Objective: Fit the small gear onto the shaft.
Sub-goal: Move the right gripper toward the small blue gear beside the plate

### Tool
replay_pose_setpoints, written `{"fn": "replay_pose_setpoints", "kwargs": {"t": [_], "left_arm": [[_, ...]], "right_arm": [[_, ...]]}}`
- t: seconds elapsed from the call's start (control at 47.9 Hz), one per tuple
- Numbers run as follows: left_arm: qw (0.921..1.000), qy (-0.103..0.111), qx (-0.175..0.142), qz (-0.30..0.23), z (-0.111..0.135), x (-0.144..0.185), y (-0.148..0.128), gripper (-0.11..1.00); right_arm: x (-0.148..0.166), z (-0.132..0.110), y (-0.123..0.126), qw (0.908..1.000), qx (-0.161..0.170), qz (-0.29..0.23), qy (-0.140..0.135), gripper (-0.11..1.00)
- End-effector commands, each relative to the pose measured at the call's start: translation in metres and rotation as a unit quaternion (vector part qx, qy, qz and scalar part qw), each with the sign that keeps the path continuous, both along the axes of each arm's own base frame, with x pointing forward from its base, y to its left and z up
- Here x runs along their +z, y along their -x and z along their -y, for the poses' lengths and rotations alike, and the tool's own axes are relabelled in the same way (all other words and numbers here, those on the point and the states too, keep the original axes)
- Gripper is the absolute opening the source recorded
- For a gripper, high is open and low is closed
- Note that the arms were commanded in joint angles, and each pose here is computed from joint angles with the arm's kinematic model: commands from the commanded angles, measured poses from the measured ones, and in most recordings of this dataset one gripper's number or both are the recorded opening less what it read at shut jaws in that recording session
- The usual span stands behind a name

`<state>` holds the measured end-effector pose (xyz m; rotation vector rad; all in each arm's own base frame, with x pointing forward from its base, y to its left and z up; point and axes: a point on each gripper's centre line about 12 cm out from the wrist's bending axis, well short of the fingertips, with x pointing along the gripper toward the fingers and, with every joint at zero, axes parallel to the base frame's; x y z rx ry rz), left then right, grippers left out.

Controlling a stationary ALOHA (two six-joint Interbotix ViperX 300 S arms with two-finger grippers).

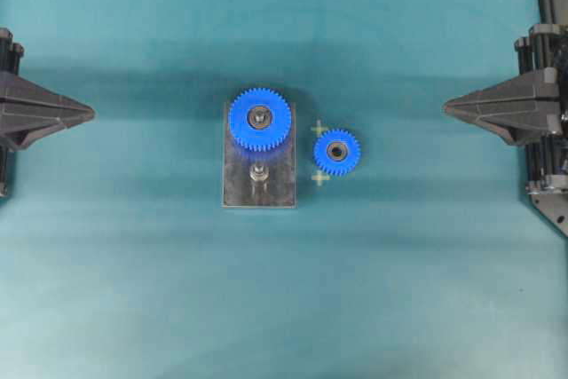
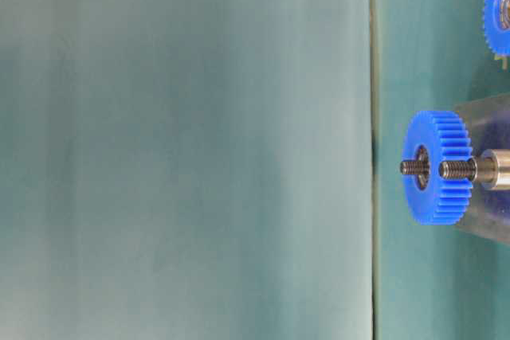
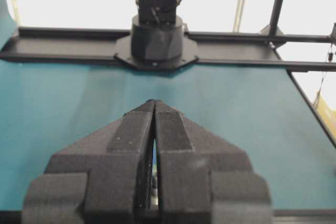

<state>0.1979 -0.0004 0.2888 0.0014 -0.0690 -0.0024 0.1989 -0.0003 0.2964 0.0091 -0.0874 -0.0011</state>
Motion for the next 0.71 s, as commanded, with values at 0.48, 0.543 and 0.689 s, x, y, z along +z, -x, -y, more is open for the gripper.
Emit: {"fn": "replay_pose_setpoints", "kwargs": {"t": [0.48, 0.543, 0.689], "left_arm": [[0.9883, 0.008, -0.002, -0.152, 0.001, -0.034, -0.049, 0.00], [0.9861, 0.000, 0.000, -0.166, 0.000, -0.038, -0.053, 0.00], [0.9835, -0.012, 0.001, -0.181, -0.001, -0.044, -0.056, 0.00]], "right_arm": [[-0.050, 0.008, -0.033, 0.9338, -0.041, -0.312, -0.169, -0.03], [-0.056, 0.011, -0.040, 0.9199, -0.047, -0.350, -0.171, -0.03], [-0.071, 0.020, -0.057, 0.8890, -0.066, -0.418, -0.176, -0.03]]}}
